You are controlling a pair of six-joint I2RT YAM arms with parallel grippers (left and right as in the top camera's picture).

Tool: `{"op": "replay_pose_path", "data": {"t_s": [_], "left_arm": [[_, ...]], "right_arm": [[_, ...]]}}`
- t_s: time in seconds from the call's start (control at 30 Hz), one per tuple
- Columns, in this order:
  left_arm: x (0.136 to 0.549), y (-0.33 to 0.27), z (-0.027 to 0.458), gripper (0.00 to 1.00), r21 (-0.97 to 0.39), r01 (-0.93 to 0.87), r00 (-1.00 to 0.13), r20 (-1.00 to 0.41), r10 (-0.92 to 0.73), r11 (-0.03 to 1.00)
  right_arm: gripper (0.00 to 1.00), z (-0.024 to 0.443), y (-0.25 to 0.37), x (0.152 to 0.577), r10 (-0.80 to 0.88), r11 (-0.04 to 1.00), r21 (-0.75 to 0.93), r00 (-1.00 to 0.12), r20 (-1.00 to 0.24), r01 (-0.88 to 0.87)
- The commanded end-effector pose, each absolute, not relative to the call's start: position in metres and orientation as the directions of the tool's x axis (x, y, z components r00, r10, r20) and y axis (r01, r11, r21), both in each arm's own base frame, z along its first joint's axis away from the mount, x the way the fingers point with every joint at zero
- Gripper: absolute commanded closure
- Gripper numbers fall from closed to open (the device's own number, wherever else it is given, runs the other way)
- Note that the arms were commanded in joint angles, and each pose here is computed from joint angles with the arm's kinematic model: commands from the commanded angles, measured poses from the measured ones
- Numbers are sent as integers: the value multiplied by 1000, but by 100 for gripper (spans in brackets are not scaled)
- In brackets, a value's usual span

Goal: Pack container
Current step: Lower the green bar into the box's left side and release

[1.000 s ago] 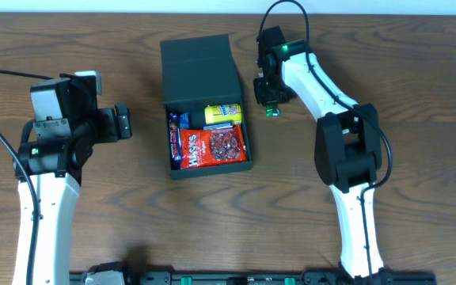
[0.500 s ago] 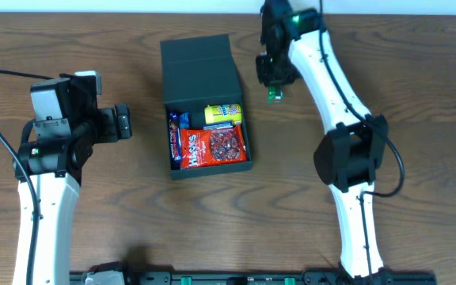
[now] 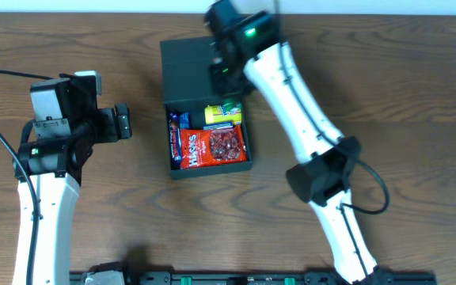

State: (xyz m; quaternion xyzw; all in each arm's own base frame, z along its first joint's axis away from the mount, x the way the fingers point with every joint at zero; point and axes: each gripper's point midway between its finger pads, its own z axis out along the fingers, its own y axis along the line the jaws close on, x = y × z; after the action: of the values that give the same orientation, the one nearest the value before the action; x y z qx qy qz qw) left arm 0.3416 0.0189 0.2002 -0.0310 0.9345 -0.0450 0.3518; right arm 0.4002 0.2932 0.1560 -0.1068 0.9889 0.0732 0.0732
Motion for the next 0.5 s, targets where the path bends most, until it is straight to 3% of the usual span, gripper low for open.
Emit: {"op": "replay_pose_path", "data": {"t_s": [0.0,0.47], "left_arm": [[345,22,215,5,-99,-38,-725,-682,-96,994],[344,22,215,5,-100,-38,-727,-680,-96,994]], "right_arm": [[92,148,315,381,-189,969,137,-973,-129,-207],[92,87,364,309,-245,962,134,-968,50,-236]]}}
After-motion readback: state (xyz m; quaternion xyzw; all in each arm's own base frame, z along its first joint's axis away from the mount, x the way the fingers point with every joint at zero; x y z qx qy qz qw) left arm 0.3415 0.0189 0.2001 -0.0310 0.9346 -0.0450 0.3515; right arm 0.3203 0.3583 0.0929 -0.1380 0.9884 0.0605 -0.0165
